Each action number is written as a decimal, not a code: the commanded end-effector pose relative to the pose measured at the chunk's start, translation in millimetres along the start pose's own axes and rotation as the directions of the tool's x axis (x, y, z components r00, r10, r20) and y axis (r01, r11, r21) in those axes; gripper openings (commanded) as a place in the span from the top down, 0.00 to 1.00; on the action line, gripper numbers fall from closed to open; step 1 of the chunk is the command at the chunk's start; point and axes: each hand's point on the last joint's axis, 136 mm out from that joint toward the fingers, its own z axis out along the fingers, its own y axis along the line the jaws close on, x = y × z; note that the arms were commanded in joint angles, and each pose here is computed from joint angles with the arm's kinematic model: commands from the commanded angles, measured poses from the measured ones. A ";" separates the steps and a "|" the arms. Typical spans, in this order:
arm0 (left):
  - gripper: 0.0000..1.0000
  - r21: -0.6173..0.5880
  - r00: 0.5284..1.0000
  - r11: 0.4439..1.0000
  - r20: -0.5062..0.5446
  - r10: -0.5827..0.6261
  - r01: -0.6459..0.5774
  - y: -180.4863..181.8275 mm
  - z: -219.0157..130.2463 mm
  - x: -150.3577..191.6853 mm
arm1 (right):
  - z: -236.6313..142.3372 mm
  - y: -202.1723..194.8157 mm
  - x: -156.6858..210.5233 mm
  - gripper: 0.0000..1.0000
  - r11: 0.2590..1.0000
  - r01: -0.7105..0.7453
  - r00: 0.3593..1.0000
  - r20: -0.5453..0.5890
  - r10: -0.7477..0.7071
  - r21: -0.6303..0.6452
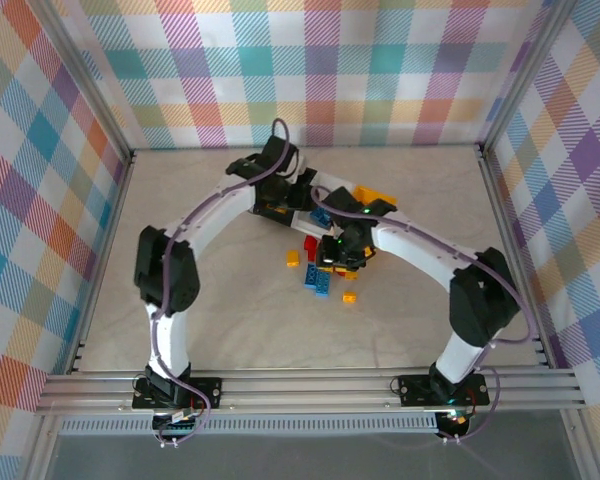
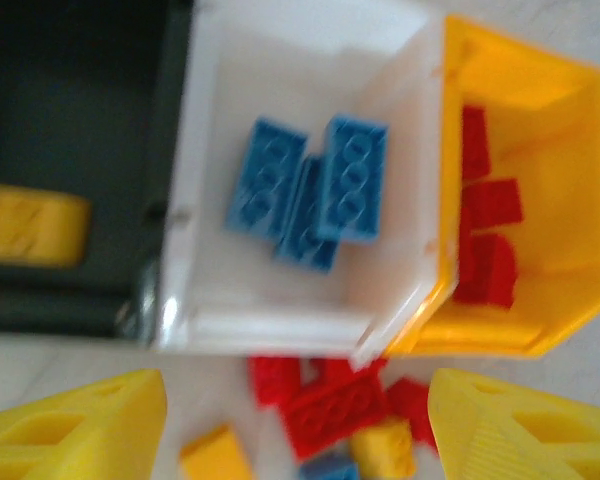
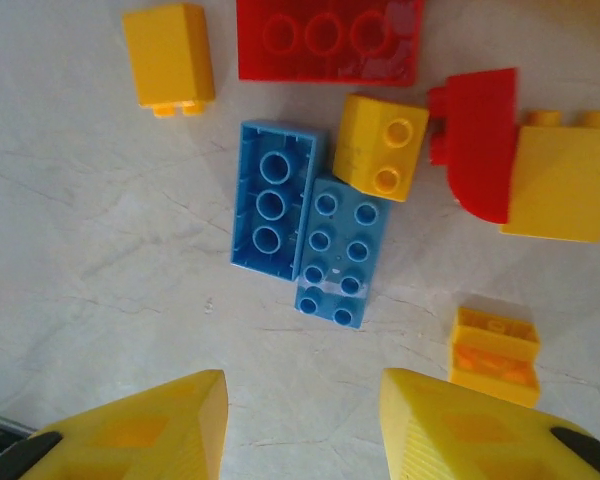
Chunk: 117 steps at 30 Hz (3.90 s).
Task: Sort the legos into containers by color
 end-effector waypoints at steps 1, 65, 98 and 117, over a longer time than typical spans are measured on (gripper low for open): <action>0.30 -0.064 0.999 0.998 0.038 -0.001 0.004 22.0 -48.4 16.6 | 20.0 -5.4 11.5 0.56 0.997 0.028 0.998 -0.061 -0.024 0.075; 0.29 0.014 0.964 0.998 -0.260 -0.056 0.061 23.2 -25.1 164.8 | 12.5 -3.5 -214.9 0.72 0.998 0.017 0.985 0.168 -0.026 0.052; 0.36 0.077 0.906 0.995 -0.413 0.091 -0.064 -45.1 92.4 177.8 | -123.1 -18.1 -134.7 0.52 1.000 -0.028 0.950 0.310 0.025 0.004; 0.76 0.049 0.919 0.993 -0.376 0.121 -0.111 -43.5 40.4 160.7 | -110.6 -47.7 -69.6 0.52 0.992 -0.121 0.959 0.256 0.123 -0.024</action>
